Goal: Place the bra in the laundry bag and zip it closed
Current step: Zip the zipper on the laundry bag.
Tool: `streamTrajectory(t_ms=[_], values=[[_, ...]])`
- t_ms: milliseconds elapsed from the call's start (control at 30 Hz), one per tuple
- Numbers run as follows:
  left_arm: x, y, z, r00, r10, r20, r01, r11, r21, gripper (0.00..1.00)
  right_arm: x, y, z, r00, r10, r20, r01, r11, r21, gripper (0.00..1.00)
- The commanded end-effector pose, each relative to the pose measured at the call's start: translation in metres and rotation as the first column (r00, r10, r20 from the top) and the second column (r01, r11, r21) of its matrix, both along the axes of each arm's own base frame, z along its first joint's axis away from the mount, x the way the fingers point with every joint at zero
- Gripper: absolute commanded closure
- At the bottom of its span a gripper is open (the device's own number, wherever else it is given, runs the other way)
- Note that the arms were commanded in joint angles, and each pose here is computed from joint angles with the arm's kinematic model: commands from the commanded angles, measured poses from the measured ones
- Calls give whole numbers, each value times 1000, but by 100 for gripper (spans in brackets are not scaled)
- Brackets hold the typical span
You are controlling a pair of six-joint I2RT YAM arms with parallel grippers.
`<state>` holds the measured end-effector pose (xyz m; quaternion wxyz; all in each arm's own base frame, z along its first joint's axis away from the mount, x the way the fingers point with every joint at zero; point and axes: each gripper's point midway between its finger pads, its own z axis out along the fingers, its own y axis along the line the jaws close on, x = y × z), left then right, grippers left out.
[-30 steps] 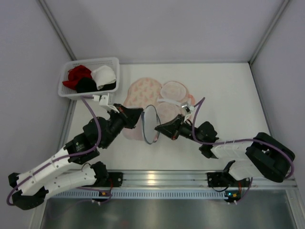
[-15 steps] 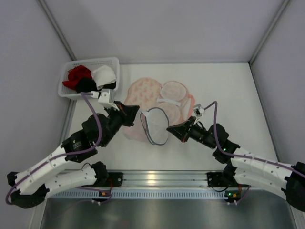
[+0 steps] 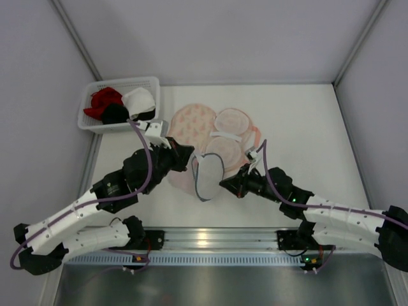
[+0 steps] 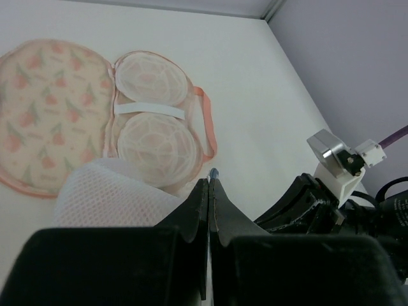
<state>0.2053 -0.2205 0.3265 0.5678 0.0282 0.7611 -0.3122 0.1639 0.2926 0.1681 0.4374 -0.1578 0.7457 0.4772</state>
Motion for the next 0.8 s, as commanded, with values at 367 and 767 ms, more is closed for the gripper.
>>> streamTrajectory(t_ms=[367, 767], values=[[-31, -4, 54, 933, -230, 275, 239, 971, 3, 100, -17, -4, 63, 977, 58, 204, -39, 995, -95, 27], [-74, -44, 21, 780, -593, 200, 559, 804, 202, 100, 6, -32, 91, 920, 29, 391, 16, 994, -111, 11]])
